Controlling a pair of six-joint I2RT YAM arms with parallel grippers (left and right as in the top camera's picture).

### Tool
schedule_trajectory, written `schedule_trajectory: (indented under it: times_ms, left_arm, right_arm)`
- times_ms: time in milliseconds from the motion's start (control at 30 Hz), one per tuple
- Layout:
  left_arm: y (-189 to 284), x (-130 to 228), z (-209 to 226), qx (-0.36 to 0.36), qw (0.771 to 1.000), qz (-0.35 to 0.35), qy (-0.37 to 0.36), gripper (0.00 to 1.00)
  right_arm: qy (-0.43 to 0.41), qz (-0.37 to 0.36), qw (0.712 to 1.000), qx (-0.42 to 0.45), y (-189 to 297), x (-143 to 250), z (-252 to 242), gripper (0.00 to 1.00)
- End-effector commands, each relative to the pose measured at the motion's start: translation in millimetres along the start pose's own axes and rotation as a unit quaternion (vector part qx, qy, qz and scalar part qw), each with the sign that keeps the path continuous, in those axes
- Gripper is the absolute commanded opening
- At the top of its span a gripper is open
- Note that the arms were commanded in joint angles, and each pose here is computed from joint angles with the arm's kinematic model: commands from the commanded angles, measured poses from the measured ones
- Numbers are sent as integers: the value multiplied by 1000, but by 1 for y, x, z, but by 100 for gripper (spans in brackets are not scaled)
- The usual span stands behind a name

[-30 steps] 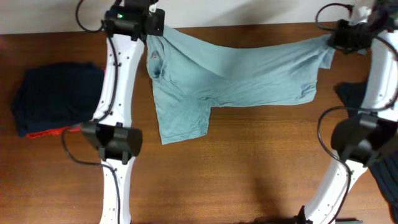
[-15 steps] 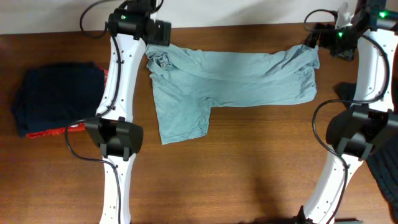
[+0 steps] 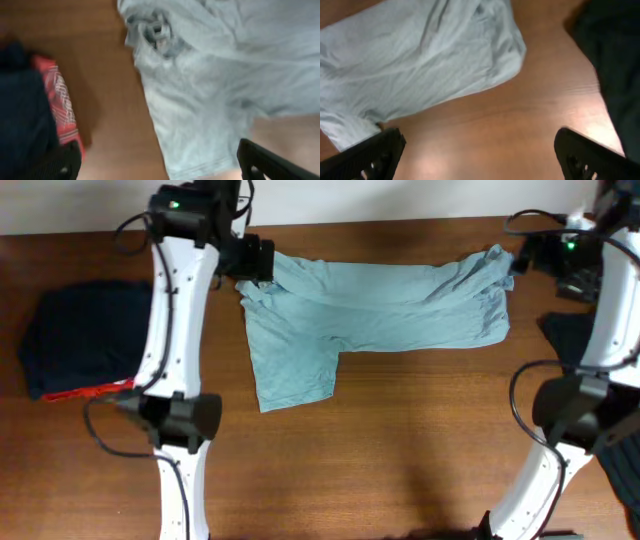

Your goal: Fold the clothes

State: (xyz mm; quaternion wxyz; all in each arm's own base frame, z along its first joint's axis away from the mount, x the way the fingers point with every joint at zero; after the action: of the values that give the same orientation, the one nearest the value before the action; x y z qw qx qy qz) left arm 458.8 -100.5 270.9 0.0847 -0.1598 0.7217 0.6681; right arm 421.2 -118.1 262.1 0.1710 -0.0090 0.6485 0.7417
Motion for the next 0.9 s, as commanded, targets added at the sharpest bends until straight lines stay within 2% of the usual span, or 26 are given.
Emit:
schedule_trajectory:
  times_ms: [0,67,233,433,667,867]
  left_arm:
    - [12,12,-12,44,998,22,25,99]
    - [2,22,-22,56,997,51,19,99]
    - [-32,42,-25,4,995,100,-2,99]
    - [-94,67,-31,-15,988,151,-15,99]
    - [-151,109,-17,-37,976,213,-10,98]
    - [-176,136,-9,-44,968,246,-7,95]
  right_arm:
    - [-31,-18,999,25,25,8,-15,99]
    - [-36,-3,999,24,18,11,-18,99]
    - [-20,50,998,34,-11,24,-27,99]
    - [-23,86,995,32,-54,32,-35,99]
    - [-16,92,995,31,-74,34,-38,99]
    - [-2,80,996,32,-76,29,-39,99]
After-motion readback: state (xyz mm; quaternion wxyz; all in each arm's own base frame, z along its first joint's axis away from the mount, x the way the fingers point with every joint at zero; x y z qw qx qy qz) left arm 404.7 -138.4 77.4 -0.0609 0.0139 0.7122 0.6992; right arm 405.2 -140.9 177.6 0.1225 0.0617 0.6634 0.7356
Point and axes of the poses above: each gripper's point midway between its finger pads, its own y axis back along the fingers, its own z axis along the line the jaws close on, x = y × z, the point moved 4 cm from there along y, back along the fingers, and after that the axes turned 11 degrees about y, right-handed, at the moved point
